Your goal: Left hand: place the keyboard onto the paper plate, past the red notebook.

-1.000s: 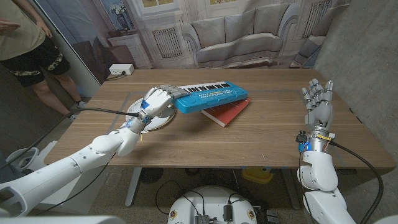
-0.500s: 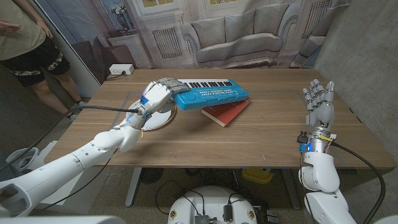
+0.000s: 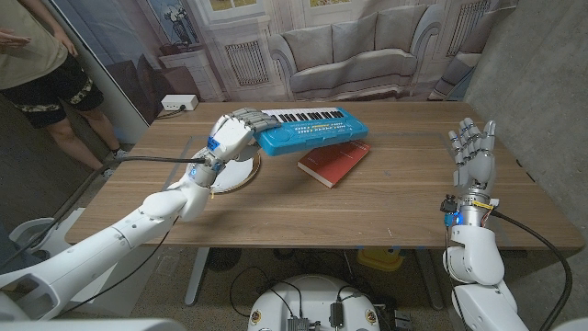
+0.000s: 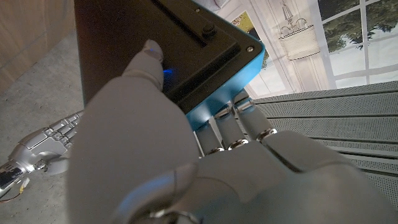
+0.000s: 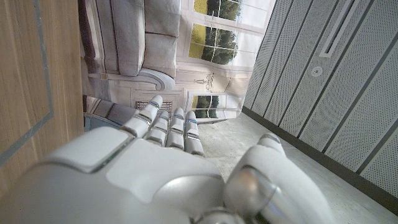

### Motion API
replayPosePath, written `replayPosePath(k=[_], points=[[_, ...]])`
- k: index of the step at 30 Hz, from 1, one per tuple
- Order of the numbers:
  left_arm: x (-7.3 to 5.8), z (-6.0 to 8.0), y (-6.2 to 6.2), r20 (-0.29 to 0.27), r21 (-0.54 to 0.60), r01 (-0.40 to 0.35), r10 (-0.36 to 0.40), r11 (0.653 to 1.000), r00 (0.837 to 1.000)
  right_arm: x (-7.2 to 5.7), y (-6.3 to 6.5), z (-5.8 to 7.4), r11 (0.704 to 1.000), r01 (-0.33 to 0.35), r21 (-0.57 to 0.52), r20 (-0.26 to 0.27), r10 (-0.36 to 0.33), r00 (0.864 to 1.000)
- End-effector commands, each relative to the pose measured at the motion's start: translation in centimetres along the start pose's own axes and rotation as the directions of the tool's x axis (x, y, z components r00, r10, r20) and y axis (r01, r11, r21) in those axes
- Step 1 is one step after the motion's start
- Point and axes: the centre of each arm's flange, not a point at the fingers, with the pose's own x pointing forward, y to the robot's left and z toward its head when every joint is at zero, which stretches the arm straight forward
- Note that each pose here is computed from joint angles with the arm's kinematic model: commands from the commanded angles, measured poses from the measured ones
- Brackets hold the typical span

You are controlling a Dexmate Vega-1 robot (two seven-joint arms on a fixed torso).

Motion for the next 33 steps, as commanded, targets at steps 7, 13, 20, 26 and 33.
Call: replayPosePath(k=[7, 13, 20, 26, 33], points=[[-0.1, -0.7, 0.6, -0.029, 0.019, -0.01, 0.01, 1.0, 1.0, 0.7, 0.3, 0.0, 1.0, -0.005, -0.009, -0.017, 0.005, 1.0], [-0.3, -1.3, 1.2, -0.044, 0.037, -0.004, 0.006, 0.999, 0.999, 1.1, 0.6, -0.3, 1.0, -0.009, -0.007, -0.019, 0.009, 1.0], [-0.8, -1.7, 1.9, -0.06, 0.057, 0.009, -0.006, 0.998, 0.998, 1.5, 0.8, -0.5, 1.0, -0.015, -0.008, -0.021, 0.015, 1.0], [-1.3, -1.9, 2.5, -0.08, 0.079, 0.016, -0.01, 0.997, 0.997, 1.8, 0.9, -0.6, 1.0, -0.022, -0.012, -0.028, 0.021, 0.999], [-1.8, -2.1, 3.4, -0.107, 0.109, 0.016, -0.005, 0.994, 0.994, 1.8, 0.9, -0.7, 1.0, -0.023, -0.014, -0.027, 0.022, 0.999]])
